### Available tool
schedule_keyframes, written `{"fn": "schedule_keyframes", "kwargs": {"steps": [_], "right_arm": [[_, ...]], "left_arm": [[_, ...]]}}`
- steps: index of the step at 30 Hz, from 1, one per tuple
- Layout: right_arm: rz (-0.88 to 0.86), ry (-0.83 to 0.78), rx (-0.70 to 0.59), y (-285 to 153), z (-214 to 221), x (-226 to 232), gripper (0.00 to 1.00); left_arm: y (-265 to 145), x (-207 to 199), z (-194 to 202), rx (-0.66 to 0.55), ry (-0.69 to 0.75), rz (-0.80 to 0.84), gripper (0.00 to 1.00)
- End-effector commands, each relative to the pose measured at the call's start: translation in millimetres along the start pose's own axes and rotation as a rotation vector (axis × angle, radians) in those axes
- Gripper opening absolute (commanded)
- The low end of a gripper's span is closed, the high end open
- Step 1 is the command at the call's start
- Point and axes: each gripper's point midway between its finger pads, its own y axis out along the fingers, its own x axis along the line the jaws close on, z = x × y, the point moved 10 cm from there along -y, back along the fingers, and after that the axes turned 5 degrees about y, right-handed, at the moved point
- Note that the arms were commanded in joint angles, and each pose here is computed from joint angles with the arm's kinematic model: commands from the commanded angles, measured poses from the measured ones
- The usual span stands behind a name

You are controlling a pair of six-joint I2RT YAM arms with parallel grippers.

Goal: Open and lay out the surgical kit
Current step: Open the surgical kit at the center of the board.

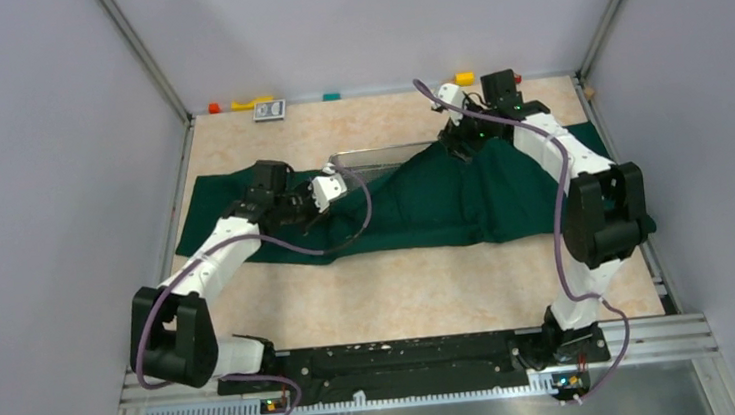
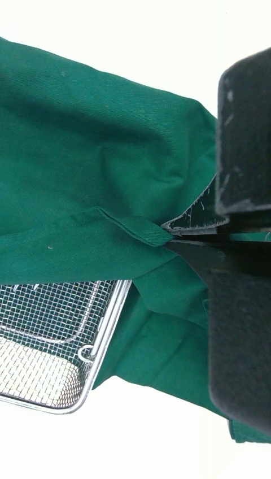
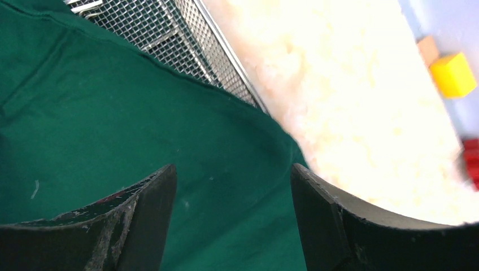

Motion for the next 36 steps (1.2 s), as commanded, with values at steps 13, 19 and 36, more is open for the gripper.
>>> {"fn": "schedule_keyframes", "kwargs": {"steps": [13,19,36], "right_arm": [[-0.126,-0.433,0.079,41,-31,-2,0.73],[-0.155,-0.474,0.105,56,-37,-7,0.73],[-0.149,-0.579,0.137,70,-45,-9,0.71]], "left_arm": [[-14,-16,-9,0.02,0.03,-0.105,0.0],[-17,-21,-9,0.03,0.034,-0.111,0.0],[-13,-23,-10,0.062,0.048,-0.109,0.0]]}}
